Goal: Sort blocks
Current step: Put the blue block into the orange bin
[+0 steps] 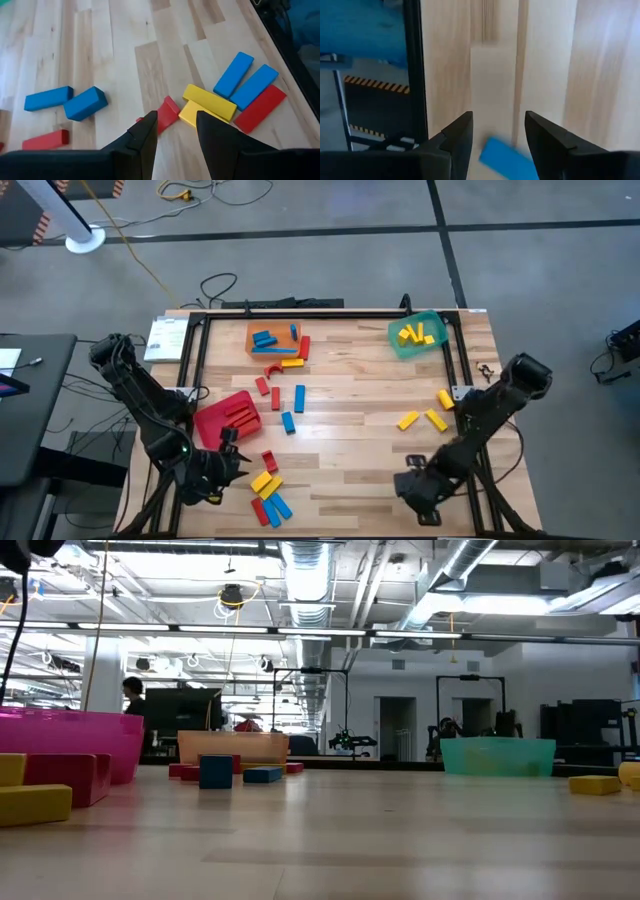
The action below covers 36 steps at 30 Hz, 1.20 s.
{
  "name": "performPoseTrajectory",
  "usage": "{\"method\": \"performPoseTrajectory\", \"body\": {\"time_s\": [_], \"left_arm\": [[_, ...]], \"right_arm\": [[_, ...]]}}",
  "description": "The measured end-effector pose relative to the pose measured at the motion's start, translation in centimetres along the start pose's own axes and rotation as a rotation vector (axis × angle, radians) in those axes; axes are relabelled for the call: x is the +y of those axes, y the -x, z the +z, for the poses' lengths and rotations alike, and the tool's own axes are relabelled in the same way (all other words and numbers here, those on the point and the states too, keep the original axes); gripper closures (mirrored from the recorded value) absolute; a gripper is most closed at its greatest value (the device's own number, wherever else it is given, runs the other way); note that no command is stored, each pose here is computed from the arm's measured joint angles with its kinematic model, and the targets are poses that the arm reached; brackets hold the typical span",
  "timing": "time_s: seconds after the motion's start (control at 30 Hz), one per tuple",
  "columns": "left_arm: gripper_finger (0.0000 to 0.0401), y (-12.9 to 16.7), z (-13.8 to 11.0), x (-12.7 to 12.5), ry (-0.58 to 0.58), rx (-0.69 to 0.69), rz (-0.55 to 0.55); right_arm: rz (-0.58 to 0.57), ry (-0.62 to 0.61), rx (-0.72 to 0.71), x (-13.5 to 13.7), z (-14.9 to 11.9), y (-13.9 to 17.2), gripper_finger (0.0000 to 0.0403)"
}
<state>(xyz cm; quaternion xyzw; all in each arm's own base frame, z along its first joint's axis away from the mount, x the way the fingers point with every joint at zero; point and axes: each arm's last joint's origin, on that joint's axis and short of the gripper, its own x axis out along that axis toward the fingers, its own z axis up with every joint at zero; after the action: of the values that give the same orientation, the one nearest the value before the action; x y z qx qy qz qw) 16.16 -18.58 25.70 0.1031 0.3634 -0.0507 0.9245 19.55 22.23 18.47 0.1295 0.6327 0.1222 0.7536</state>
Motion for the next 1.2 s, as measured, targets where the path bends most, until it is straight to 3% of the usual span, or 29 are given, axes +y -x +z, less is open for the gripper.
{"method": "performPoseTrajectory", "body": {"time_s": [0.27,0.53,0.83,1.03,1.2], "left_arm": [[0.0269,-0.8,1.0,1.0,-0.027,-0.035,0.024],[0.0269,-1.5,1.7,2.0,-0.044,-0.045,0.058],[0.0269,-2.0,1.9,2.8,-0.03,-0.029,0.062],[0.0269,-2.0,1.9,2.8,-0.037,-0.029,0.063],[0.0269,-2.0,1.9,2.8,-0.036,-0.029,0.063]], "right_arm": [[-0.101,-0.063,0.124,1.5,-4.5,-0.2,0.0213],[-0.258,-0.018,0.165,1.5,-7.4,0.0,0.0214],[-0.294,0.075,0.096,1.4,-6.8,-0.5,0.0214],[-0.301,0.226,0.134,1.7,-6.5,-3.1,0.0214],[-0.347,0.261,0.18,2.2,-6.2,-3.7,0.0214]]}}
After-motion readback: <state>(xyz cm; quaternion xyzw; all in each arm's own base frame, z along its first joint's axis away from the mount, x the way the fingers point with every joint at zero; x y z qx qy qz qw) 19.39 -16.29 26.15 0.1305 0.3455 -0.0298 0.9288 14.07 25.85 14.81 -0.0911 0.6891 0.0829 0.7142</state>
